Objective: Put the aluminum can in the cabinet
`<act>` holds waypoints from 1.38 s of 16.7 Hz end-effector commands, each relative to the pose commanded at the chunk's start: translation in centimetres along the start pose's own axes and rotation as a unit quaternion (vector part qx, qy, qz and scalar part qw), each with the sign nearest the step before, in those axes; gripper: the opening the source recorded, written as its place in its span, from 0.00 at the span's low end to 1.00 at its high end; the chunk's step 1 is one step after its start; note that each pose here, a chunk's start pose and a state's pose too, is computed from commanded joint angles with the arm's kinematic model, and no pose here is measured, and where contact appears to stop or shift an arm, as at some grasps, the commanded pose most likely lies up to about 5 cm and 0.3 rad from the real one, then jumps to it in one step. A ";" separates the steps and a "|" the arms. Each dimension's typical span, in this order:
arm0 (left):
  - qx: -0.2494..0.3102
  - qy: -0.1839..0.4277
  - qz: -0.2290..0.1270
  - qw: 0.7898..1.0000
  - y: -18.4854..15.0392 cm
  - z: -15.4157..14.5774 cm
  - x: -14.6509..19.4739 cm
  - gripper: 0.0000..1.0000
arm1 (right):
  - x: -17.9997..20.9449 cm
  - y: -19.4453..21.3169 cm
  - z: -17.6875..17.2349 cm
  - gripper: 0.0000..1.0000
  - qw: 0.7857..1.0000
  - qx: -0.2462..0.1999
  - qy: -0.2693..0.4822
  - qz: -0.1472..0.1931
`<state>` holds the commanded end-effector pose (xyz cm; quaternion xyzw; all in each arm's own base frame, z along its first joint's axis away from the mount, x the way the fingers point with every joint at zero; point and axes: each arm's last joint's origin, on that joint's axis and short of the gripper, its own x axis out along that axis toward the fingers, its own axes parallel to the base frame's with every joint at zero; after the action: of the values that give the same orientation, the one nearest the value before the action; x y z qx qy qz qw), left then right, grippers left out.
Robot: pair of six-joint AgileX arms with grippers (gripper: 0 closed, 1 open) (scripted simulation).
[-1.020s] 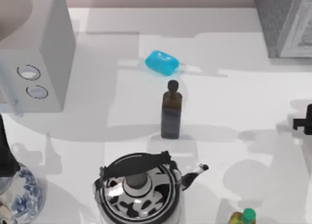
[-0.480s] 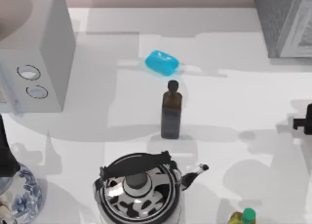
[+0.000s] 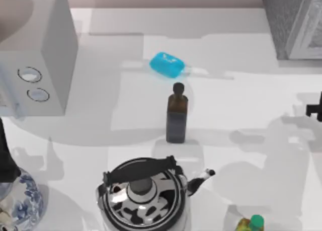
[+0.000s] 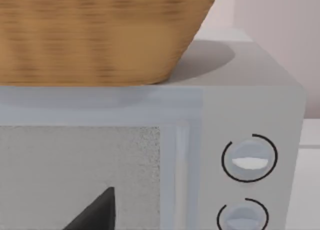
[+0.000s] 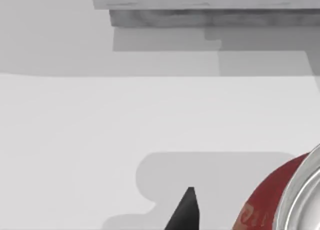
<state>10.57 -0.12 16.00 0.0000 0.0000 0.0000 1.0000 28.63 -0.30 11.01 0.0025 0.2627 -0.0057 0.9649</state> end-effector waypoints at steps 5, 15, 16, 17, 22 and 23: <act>0.000 0.000 0.000 1.000 0.0 0.0 0.0 1.00 | -1.9 0.0 3.3 0.00 0.999 0.000 0.044 0.000; 0.000 0.000 0.000 1.000 0.0 0.0 0.0 1.00 | -7.2 0.0 9.6 0.00 1.000 0.000 0.030 0.000; 0.000 0.000 0.000 1.000 0.0 0.0 0.0 1.00 | -7.2 0.0 9.6 0.00 1.000 0.000 0.030 0.000; 0.000 0.000 0.000 1.000 0.0 0.0 0.0 1.00 | -7.1 0.0 9.5 0.00 0.999 0.001 0.032 0.000; 0.000 0.000 0.000 1.000 0.0 0.0 0.0 1.00 | -8.8 0.1 9.0 0.00 1.000 -0.001 0.012 0.001; 0.000 0.000 0.000 1.000 0.0 0.0 0.0 1.00 | -9.6 0.1 8.7 0.00 1.000 -0.002 0.003 0.001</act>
<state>10.57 -0.12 16.00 0.0000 0.0000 0.0000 1.0000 24.81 -0.21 23.36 0.0011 0.2654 -0.0046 0.9641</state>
